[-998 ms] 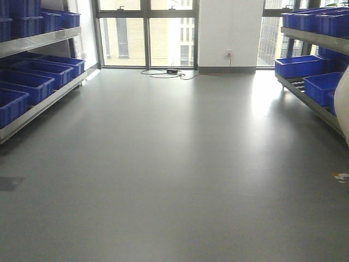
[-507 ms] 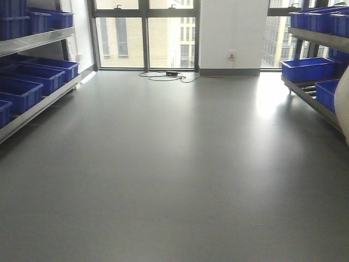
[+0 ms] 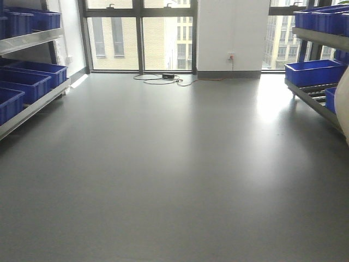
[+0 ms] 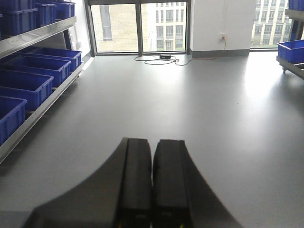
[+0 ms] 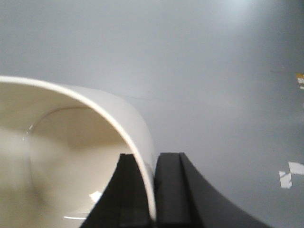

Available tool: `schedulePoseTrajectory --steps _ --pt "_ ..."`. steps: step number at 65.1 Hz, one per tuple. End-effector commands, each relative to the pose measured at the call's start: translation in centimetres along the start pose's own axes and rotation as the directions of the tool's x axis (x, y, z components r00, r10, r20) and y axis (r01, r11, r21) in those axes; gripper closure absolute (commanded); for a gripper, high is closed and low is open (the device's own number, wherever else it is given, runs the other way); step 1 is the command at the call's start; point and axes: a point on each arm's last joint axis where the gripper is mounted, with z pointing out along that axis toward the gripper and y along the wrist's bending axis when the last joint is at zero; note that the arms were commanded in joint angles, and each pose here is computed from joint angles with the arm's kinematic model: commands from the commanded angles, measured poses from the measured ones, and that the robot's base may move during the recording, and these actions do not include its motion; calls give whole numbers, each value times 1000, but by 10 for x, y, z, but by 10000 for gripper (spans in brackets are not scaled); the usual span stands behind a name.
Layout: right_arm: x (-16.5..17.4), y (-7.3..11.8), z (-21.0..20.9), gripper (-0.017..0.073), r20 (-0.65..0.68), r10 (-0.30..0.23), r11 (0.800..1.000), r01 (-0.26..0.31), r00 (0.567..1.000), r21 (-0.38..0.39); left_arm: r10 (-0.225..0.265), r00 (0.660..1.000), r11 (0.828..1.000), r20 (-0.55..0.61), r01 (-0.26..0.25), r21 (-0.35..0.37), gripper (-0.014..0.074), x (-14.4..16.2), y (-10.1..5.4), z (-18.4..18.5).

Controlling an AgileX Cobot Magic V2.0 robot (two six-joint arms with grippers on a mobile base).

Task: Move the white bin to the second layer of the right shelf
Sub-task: 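Turn the base toward the roller shelf with blue bins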

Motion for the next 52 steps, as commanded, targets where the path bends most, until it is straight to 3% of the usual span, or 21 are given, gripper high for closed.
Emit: schedulePoseTrajectory --steps 1,52 --pt "-15 0 -6 511 114 4 1000 -4 993 0 -3 998 1000 66 3 4 509 4 0 1" --pt "-15 0 -6 511 114 4 1000 -4 993 0 -3 998 1000 66 3 4 509 4 0 1"
